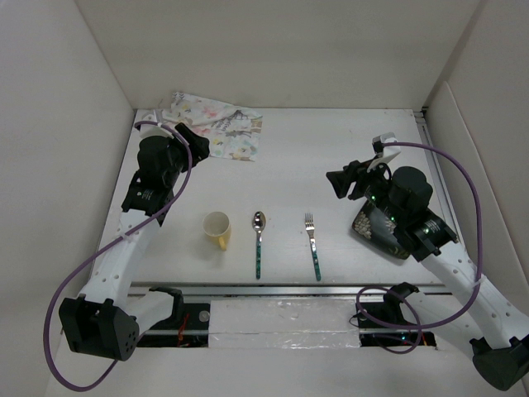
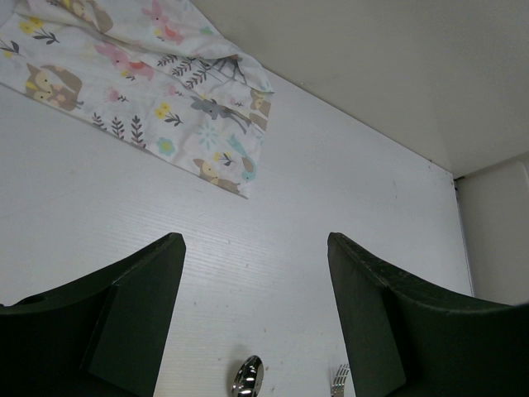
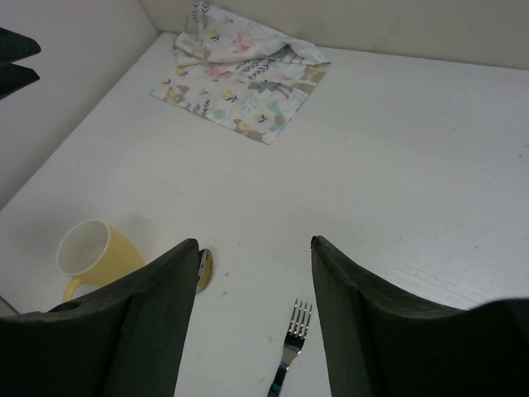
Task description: Set the dinner table for one person
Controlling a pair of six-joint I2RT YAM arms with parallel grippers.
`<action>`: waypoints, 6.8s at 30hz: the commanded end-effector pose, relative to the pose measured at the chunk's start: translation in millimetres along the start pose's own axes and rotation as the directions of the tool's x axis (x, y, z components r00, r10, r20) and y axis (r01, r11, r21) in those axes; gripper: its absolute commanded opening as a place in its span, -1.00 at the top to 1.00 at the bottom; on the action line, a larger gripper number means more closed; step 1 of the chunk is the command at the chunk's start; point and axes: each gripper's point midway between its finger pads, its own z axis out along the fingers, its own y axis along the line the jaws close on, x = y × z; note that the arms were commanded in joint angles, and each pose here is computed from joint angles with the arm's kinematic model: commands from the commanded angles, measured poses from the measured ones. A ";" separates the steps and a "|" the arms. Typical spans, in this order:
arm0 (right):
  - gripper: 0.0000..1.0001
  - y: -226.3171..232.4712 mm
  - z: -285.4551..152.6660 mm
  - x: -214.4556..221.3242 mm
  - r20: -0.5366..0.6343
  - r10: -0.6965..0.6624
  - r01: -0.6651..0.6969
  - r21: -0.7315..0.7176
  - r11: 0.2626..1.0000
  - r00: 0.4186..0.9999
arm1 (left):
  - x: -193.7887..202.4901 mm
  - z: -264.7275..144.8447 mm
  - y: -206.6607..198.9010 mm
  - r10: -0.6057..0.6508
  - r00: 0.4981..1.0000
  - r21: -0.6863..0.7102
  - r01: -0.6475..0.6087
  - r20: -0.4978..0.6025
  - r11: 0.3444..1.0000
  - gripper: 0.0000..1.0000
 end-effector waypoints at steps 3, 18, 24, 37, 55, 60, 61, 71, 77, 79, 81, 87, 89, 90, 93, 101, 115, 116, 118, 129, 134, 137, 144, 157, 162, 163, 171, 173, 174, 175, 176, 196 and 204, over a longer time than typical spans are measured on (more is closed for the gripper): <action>0.21 3.2 0.5 -16.3 0.064 0.008 -0.007 -0.007 1.000 0.998 | -35.1 5.0 -11.4 0.004 0.996 0.024 -0.007 0.093 1.000 -0.31; 1.00 5.7 10.1 9.4 0.020 0.041 -0.041 -0.033 0.999 0.999 | -29.8 119.7 57.9 0.051 0.999 -0.302 -0.050 -0.004 0.952 0.26; 0.73 3.6 14.0 25.5 -0.022 0.043 -0.043 -0.024 0.999 0.999 | 1.2 179.2 105.0 0.042 0.989 -0.403 -0.096 -0.143 0.910 0.13; 0.03 8.2 31.6 60.7 -0.114 0.045 -0.050 -0.040 0.998 0.992 | 21.5 214.5 253.4 0.016 0.971 -0.678 -0.178 -0.239 0.713 0.14; 0.02 35.1 58.1 90.6 -0.181 0.053 -0.067 -0.073 0.995 0.982 | 39.0 262.5 287.8 0.099 0.932 -0.669 -0.321 -0.348 0.671 0.47; 0.02 31.6 61.9 85.4 -0.162 0.051 -0.060 -0.050 0.997 0.986 | 53.1 262.7 280.8 0.059 0.925 -0.631 -0.301 -0.375 0.715 1.00; 0.02 31.8 62.4 84.3 -0.156 0.049 -0.058 -0.052 0.997 0.987 | 47.9 260.8 269.2 0.048 0.931 -0.610 -0.275 -0.362 0.743 1.00; 0.02 17.8 80.7 70.3 -0.148 -0.002 0.008 0.040 0.999 0.989 | 82.2 243.4 11.0 0.001 0.925 -0.008 -0.004 -0.381 1.000 1.00; 0.03 -23.2 92.3 65.6 -0.157 0.014 0.009 0.144 0.989 0.988 | 127.1 198.5 -120.9 0.058 0.881 0.279 0.086 -0.470 0.956 0.90; 0.02 -33.5 95.4 68.5 -0.164 0.030 -0.004 0.161 0.987 0.986 | 150.9 186.6 -149.6 0.100 0.857 0.346 0.095 -0.505 0.933 0.63; -0.01 -49.9 99.2 74.6 -0.176 0.061 -0.027 0.192 0.981 0.983 | 170.1 179.9 -161.2 0.136 0.829 0.384 0.101 -0.543 0.918 0.01; -0.19 -78.5 106.4 96.2 -0.209 0.119 -0.063 0.256 0.965 0.971 | 156.7 195.6 -149.3 0.222 0.850 0.328 -0.062 -0.477 0.943 -0.25; -0.25 -86.7 107.4 109.5 -0.222 0.143 -0.078 0.278 0.957 0.965 | 149.2 197.8 -129.1 0.262 0.859 0.283 -0.144 -0.440 0.948 -0.03; -0.25 -91.6 109.5 109.7 -0.210 0.154 -0.091 0.282 0.955 0.965 | 134.1 198.0 -117.7 0.282 0.876 0.220 -0.208 -0.392 0.953 0.21; -0.27 -99.3 119.9 121.7 -0.225 0.188 -0.115 0.303 0.946 0.956 | 124.1 187.4 -87.1 0.381 0.850 0.103 -0.370 -0.364 0.923 0.73; -0.24 -124.9 142.0 173.8 -0.284 0.328 -0.199 0.401 0.894 0.901 | 183.7 94.8 -91.1 0.579 0.680 0.168 -0.573 -0.450 0.803 0.57; -0.10 -161.8 163.0 218.8 -0.330 0.374 -0.161 0.525 0.836 0.867 | 220.3 37.5 -110.0 0.536 0.754 0.172 -0.512 -0.380 0.842 0.31; -0.10 -162.5 164.7 219.0 -0.324 0.378 -0.165 0.529 0.832 0.867 | 221.0 40.1 -108.4 0.523 0.760 0.172 -0.498 -0.386 0.850 0.31; 0.04 -164.5 166.0 220.9 -0.322 0.381 -0.164 0.537 0.827 0.867 | 232.7 38.8 -112.2 0.516 0.757 0.192 -0.481 -0.401 0.855 0.31; 1.00 -167.7 170.1 207.9 -0.241 0.403 -0.222 0.542 0.810 0.883 | 302.5 39.7 -84.4 0.594 0.648 0.186 -0.586 -0.478 0.789 0.29; 1.00 -170.5 166.8 196.1 -0.209 0.402 -0.244 0.525 0.815 0.891 | 325.9 51.4 -59.4 0.619 0.579 0.148 -0.655 -0.531 0.741 0.27; 1.00 -170.8 167.5 191.9 -0.213 0.398 -0.246 0.511 0.824 0.892 | 335.0 55.0 -48.3 0.625 0.559 0.135 -0.677 -0.545 0.724 0.27; 1.00 -169.3 164.0 193.1 -0.222 0.397 -0.250 0.490 0.835 0.890 | 353.3 57.2 -43.3 0.637 0.524 0.159 -0.689 -0.566 0.708 0.27; 1.00 -171.9 165.0 198.7 -0.234 0.398 -0.250 0.481 0.840 0.887 | 320.6 18.3 -102.0 0.657 0.612 0.221 -0.635 -0.440 0.740 0.43; 1.00 -171.7 162.8 199.6 -0.238 0.396 -0.247 0.482 0.841 0.887 | 336.4 31.3 -90.8 0.682 0.566 0.196 -0.686 -0.463 0.701 0.28; 1.00 -171.7 162.5 198.5 -0.237 0.393 -0.244 0.481 0.842 0.889 | 338.9 34.4 -90.3 0.686 0.563 0.193 -0.692 -0.461 0.696 0.28; 1.00 -172.3 159.7 196.3 -0.229 0.393 -0.252 0.471 0.845 0.891 | 366.5 57.9 -59.2 0.661 0.527 0.189 -0.687 -0.535 0.701 0.27; 1.00 -171.7 160.1 195.4 -0.226 0.392 -0.254 0.467 0.847 0.891 | 370.4 57.1 -58.4 0.663 0.519 0.203 -0.684 -0.541 0.701 0.27; 1.00 -171.2 160.8 195.2 -0.227 0.393 -0.256 0.464 0.848 0.891 | 371.7 56.4 -57.4 0.663 0.515 0.207 -0.683 -0.543 0.700 0.27; 1.00 -170.7 160.9 194.6 -0.224 0.395 -0.260 0.462 0.848 0.891 | 372.7 57.1 -57.4 0.663 0.517 0.207 -0.682 -0.542 0.701 0.29; 1.00 -170.1 161.7 193.7 -0.221 0.395 -0.263 0.458 0.849 0.892 | 373.4 57.4 -56.9 0.663 0.517 0.207 -0.682 -0.542 0.701 0.33; 1.00 -139.8 127.2 41.5 0.002 0.281 -0.263 0.361 0.895 0.960 | 4.8 37.6 -128.5 0.059 0.998 0.292 -0.047 -0.033 0.955 1.00; 1.00 -130.1 59.3 -78.6 0.195 0.157 -0.220 0.369 0.903 0.968 | -128.9 0.7 -74.9 -0.138 0.972 0.280 0.081 0.191 0.956 1.00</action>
